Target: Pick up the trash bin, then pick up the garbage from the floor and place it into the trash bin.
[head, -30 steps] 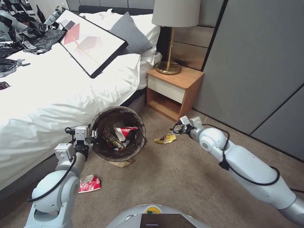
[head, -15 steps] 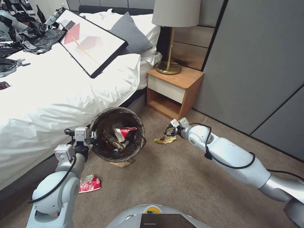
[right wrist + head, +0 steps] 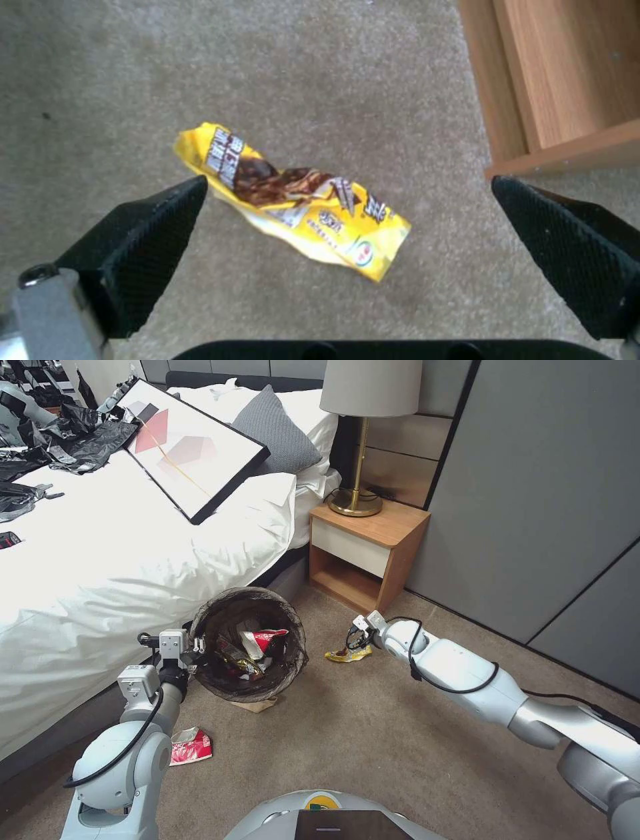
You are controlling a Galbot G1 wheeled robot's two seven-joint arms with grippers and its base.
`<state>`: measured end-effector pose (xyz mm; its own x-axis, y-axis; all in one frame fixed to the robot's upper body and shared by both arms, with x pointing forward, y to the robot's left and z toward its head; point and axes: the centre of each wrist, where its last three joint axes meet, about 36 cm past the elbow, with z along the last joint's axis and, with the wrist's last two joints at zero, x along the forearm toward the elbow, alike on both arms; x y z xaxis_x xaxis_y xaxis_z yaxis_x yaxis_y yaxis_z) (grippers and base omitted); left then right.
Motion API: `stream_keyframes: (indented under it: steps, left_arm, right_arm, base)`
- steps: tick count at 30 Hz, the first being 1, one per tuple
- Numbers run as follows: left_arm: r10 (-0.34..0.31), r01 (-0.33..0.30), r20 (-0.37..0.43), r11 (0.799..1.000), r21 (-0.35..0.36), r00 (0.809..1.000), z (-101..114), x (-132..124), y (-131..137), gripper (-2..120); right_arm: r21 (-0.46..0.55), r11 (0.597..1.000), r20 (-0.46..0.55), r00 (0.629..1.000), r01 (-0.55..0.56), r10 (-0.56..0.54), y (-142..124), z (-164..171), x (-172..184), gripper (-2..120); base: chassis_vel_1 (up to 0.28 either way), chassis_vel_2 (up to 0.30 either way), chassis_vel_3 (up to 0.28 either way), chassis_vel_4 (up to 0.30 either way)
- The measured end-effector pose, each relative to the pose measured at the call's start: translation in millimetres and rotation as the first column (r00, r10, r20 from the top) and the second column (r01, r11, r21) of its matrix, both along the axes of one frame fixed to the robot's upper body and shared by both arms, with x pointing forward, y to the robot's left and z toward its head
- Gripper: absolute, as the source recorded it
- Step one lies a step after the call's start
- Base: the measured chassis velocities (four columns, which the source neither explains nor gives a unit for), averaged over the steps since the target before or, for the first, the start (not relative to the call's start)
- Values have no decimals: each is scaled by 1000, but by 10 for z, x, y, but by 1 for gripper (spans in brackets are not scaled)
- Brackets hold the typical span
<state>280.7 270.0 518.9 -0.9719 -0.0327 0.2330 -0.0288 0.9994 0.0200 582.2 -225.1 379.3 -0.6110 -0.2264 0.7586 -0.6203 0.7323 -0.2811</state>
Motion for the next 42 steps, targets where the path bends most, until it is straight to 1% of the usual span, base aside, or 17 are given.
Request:
stream_keyframes:
  steps: [5, 7, 14, 16, 19, 20, 23, 25, 27, 28, 30, 34, 42]
  left_arm:
    - [0, 0, 2, 1000, 0, 1000, 4, 2, 4, 0]
    - [0, 0, 1, 1000, -2, 1000, 1, 0, 3, 0]
    - [2, -2, 1, 1000, -3, 1000, 1, 1, 16, 0]
    - [2, -2, 2, 1000, -3, 1000, -3, 10, 19, 0]
    - [1, -1, 3, 1000, -6, 1000, -12, 24, 16, 0]
    - [1, -1, 3, 1000, -6, 1000, -12, 24, 16, 0]
    - [0, 0, 4, 1000, -9, 1000, -16, 26, 11, 0]
    - [1, 0, 4, 1000, -9, 1000, -16, 26, 12, 0]
    - [2, -2, 4, 1000, -7, 1000, -17, 23, 20, 0]
    - [2, -2, 4, 1000, -7, 1000, -17, 23, 20, 0]
    - [3, -3, 5, 1000, -7, 1000, -20, 24, 22, 0]
    - [2, -2, 3, 1000, -9, 1000, -30, 27, 19, 0]
    - [1, 0, 1, 1000, -10, 1000, -43, 38, 18, 0]
  right_arm:
    - [-26, 1000, -2, 1000, -11, 11, 14, -55, 143, 100]
    - [-49, 999, -1, 1000, -21, 21, -20, -124, 209, 100]
    - [-62, 998, -9, 1000, -22, 22, -39, -260, 274, 100]
    - [-57, 998, -10, 1000, -27, 27, 5, -269, 273, 100]
    - [-43, 998, -13, 999, -48, 47, 161, -292, 246, 100]
    - [-43, 998, -13, 999, -48, 47, 161, -292, 246, 100]
    - [-29, 997, -18, 997, -73, 73, 360, -327, 215, 100]
    - [-27, 997, -20, 997, -77, 76, 391, -336, 214, 100]
    - [-24, 995, -22, 995, -94, 94, 550, -348, 247, 100]
    - [-24, 995, -22, 995, -94, 94, 550, -348, 247, 100]
    - [-23, 994, -19, 994, -104, 103, 637, -332, 298, 100]
    - [-25, 994, -22, 994, -109, 109, 700, -362, 351, 100]
    - [-25, 993, -28, 993, -113, 113, 728, -435, 348, 100]
  base:
    - [0, 0, 0, 0]
    - [0, 0, 0, 0]
    - [0, 0, 0, 0]
    - [0, 0, 0, 0]
    - [0, 0, 0, 0]
    - [0, 0, 0, 0]
    - [0, 0, 0, 0]
    - [0, 0, 0, 0]
    - [0, 0, 0, 0]
    - [0, 0, 0, 0]
    - [0, 0, 0, 0]
    - [0, 0, 0, 0]
    - [0, 0, 0, 0]
